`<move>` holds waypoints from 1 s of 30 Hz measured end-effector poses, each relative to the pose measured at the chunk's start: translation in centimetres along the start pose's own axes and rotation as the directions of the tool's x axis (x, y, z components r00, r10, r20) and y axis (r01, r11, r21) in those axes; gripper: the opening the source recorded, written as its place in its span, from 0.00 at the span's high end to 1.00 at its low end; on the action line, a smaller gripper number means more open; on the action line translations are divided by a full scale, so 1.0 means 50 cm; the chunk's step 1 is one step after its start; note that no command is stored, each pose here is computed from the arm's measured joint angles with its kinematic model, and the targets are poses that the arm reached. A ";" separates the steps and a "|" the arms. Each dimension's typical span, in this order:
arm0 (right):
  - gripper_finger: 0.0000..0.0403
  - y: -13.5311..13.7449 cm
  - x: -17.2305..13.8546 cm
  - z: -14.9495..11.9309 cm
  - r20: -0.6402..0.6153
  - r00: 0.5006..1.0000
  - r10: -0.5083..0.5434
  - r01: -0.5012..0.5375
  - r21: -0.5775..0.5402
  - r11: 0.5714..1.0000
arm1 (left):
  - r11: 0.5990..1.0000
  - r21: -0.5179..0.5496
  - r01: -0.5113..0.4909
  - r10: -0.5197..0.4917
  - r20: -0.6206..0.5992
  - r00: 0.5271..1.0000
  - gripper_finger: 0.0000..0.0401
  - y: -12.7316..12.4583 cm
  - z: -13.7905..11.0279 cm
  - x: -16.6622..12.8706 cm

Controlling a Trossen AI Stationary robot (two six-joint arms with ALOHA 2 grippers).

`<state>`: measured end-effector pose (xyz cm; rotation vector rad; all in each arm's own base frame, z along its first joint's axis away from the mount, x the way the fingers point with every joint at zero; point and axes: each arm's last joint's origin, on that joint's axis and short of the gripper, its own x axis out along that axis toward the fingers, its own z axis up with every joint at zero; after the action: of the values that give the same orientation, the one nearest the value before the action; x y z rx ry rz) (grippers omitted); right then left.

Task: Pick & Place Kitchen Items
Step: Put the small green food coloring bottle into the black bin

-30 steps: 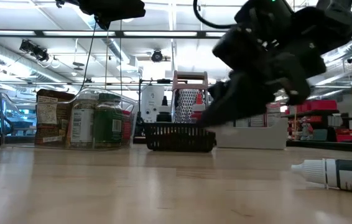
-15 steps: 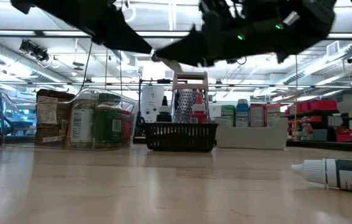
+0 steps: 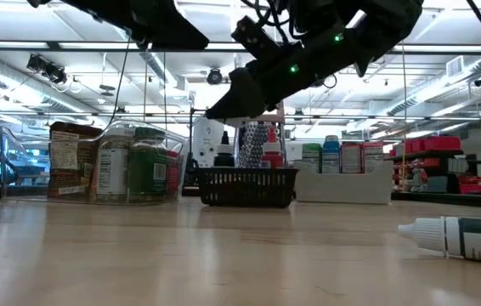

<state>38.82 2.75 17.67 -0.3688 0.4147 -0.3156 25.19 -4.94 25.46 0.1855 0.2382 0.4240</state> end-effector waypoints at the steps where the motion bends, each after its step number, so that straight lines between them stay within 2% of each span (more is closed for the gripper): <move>1: 0.77 -0.003 0.002 -0.002 -0.003 1.000 0.010 -0.010 0.002 1.000 | 1.000 0.001 0.001 -0.001 -0.001 1.000 0.73 0.000 0.000 0.001; 6: 0.77 -0.013 0.011 -0.019 -0.042 0.988 0.151 -0.148 0.057 0.987 | 1.000 -0.008 0.018 -0.018 -0.011 1.000 0.73 -0.001 -0.003 0.001; 10: 0.73 -0.018 0.013 -0.025 -0.077 0.991 0.110 -0.109 0.025 0.994 | 0.998 -0.016 0.056 -0.056 -0.002 0.998 0.73 -0.003 -0.002 0.001; 15: 0.62 -0.034 0.018 -0.033 -0.115 0.993 0.040 -0.038 0.023 0.999 | 0.998 -0.033 0.050 -0.050 -0.006 0.999 0.73 -0.003 -0.003 0.001; 18: 0.56 -0.036 0.019 -0.034 -0.118 0.993 0.029 -0.024 0.044 0.999 | 0.998 -0.031 0.058 -0.059 -0.002 0.998 0.73 -0.004 -0.002 0.001; 20: 0.53 -0.036 0.019 -0.033 -0.113 0.993 0.033 -0.032 0.018 0.999 | 0.998 -0.006 0.067 -0.067 -0.001 0.998 0.73 -0.004 -0.002 0.001; 30: 0.50 -0.036 0.019 -0.037 -0.130 0.991 0.038 -0.038 0.002 0.999 | 0.992 0.109 0.067 -0.067 -0.002 0.998 0.73 -0.004 -0.002 0.001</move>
<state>38.42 0.32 16.52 -0.3418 0.5490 -0.3035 25.30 -5.08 25.31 0.2842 0.2650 0.3446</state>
